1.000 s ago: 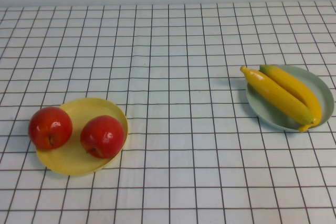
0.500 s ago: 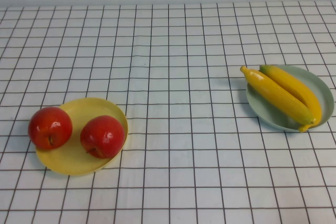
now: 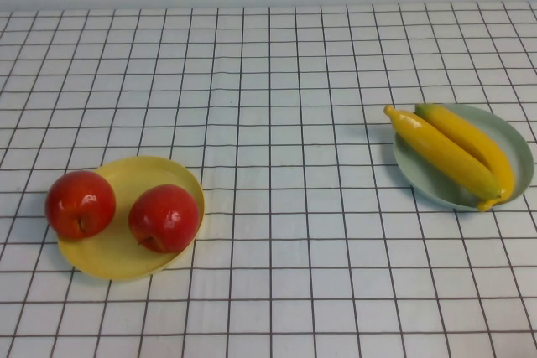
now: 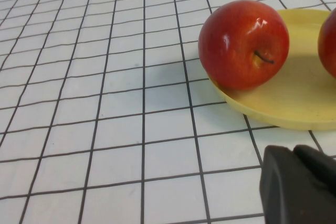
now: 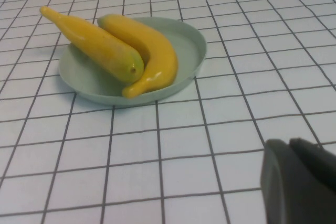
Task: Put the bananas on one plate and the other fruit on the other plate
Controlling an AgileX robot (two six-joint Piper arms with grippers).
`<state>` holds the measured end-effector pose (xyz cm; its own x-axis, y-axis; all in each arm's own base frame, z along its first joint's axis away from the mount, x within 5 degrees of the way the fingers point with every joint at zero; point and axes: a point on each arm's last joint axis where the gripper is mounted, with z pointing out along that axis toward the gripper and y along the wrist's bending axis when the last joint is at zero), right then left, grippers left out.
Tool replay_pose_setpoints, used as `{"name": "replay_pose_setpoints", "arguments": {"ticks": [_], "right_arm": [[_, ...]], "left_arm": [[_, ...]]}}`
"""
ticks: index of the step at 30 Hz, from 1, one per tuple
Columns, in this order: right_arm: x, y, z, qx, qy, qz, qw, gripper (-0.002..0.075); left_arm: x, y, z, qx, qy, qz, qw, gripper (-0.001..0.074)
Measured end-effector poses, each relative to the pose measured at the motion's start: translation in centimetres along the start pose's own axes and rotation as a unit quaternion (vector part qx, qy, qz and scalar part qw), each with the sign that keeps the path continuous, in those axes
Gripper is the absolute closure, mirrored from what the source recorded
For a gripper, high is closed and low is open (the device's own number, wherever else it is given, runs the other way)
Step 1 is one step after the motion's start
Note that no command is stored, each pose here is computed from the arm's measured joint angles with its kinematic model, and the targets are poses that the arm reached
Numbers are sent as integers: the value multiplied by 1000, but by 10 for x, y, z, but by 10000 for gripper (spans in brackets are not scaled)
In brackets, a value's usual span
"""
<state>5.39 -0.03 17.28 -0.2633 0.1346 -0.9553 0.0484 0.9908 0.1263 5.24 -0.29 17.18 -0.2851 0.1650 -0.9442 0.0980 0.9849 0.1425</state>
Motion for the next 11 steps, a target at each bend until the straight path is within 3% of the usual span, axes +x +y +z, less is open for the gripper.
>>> {"name": "replay_pose_setpoints", "arguments": {"ticks": [11], "right_arm": [[0,0,0,1,0,3,1000,741]], "left_arm": [[0,0,0,0,0,0,1000,738]]}}
